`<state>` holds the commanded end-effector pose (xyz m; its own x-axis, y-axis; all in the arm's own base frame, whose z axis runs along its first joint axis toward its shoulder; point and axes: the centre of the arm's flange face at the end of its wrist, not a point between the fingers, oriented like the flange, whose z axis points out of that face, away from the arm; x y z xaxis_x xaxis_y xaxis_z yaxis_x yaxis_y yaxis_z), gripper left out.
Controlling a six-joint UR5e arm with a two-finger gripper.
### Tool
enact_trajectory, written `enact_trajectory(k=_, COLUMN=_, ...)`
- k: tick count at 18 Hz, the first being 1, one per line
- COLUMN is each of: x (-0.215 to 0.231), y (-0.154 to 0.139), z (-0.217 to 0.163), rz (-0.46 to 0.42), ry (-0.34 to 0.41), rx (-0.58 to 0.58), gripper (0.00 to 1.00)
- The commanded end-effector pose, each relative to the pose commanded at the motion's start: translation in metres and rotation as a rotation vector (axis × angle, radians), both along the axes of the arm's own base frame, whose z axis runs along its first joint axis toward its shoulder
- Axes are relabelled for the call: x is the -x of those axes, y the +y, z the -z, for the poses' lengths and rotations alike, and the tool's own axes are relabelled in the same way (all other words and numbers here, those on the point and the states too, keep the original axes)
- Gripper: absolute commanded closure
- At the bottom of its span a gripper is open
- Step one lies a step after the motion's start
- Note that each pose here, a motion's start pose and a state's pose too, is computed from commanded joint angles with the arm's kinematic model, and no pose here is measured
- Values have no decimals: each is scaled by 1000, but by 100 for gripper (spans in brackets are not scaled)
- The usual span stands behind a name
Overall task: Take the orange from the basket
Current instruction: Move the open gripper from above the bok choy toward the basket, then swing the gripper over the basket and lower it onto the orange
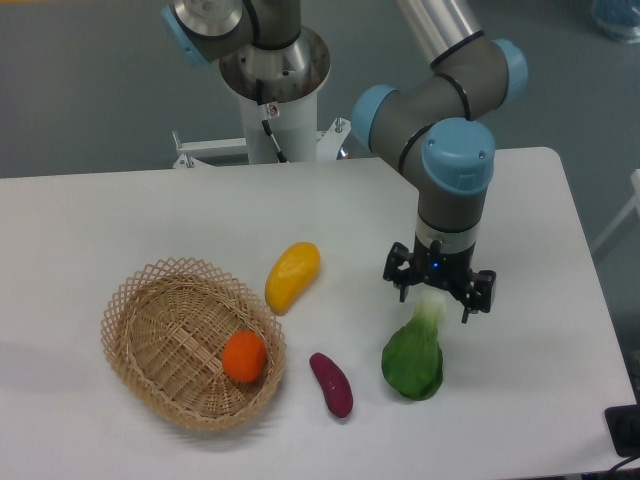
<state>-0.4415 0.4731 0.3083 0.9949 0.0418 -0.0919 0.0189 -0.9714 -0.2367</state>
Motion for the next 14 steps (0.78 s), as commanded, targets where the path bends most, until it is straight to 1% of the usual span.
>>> enact_trajectory(k=2, x=-19, y=15, z=-2, rz=12, ry=-5, rx=-3, gripper=0)
enact_trajectory(k=5, x=-39, y=31, z=2, rz=-6, ry=-25, rx=-4, gripper=0)
enact_trajectory(k=8, x=-74, y=54, z=8, rz=24, ry=-41, rx=4, gripper=0)
enact_trajectory(k=11, x=-103, y=72, z=10, rz=26, ry=-55, rx=6, gripper=0)
enact_trajectory(k=14, x=-132, y=91, z=17, rz=45, ry=-70, rx=12, gripper=0)
